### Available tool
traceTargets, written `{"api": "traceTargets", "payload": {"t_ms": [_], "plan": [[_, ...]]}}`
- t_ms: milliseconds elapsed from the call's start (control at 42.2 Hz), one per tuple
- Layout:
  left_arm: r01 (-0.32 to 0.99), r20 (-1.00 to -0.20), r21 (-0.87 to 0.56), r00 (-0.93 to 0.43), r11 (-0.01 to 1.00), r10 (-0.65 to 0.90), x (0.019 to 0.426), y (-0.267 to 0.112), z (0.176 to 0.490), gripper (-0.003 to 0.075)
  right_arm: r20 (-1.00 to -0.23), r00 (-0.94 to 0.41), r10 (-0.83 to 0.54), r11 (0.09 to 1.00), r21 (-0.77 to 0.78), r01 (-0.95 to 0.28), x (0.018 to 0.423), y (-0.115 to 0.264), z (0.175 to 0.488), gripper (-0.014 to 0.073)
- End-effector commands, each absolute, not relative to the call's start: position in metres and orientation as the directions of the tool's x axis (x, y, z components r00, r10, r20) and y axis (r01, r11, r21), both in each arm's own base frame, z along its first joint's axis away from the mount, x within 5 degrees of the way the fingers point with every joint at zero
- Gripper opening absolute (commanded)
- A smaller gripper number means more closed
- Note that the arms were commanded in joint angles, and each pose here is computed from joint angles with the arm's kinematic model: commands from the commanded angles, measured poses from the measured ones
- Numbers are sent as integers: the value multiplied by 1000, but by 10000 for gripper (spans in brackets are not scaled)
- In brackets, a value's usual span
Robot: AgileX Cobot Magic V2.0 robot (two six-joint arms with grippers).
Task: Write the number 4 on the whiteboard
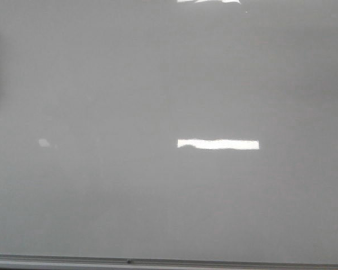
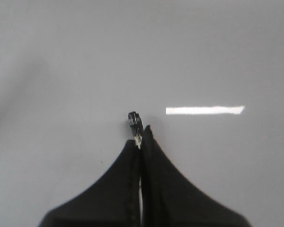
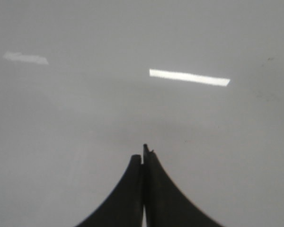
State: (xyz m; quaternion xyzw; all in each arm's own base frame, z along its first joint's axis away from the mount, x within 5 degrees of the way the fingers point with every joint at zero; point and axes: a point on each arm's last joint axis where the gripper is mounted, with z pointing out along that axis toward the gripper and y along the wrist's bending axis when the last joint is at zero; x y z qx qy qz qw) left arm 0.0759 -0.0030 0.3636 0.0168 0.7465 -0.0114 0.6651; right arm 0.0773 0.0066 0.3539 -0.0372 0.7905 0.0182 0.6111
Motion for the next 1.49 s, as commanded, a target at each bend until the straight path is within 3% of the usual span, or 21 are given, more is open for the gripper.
{"api": "traceTargets", "payload": {"t_ms": [0,403,497,568,758,853,1137,1469], "plan": [[39,-997,0,-81,999,3,84,-3,373,-20,-972,-235,-27,998,-10,-70,94,6,361,-69],[47,-982,-30,-187,998,-21,97,-5,364,-20,-919,-393,-29,997,-1,-71,130,7,342,-67],[46,-979,-30,-204,998,-20,102,-5,362,13,-912,-408,-29,997,0,-71,134,7,340,-25],[46,-975,-31,-223,998,-20,106,-5,360,107,-912,-409,-29,997,0,-71,134,7,340,60],[41,-964,-41,-263,998,-29,123,-6,354,471,-912,-408,-29,997,0,-71,134,7,340,434],[38,-953,-47,-302,998,-34,133,-6,349,568,-912,-408,-29,997,0,-71,134,7,340,542],[26,-899,-91,-433,996,-70,178,-9,325,575,-912,-408,-29,997,0,-71,134,7,340,548],[4,-880,-117,-464,993,-102,234,-11,306,571,-912,-409,-29,997,0,-71,134,7,340,548]]}}
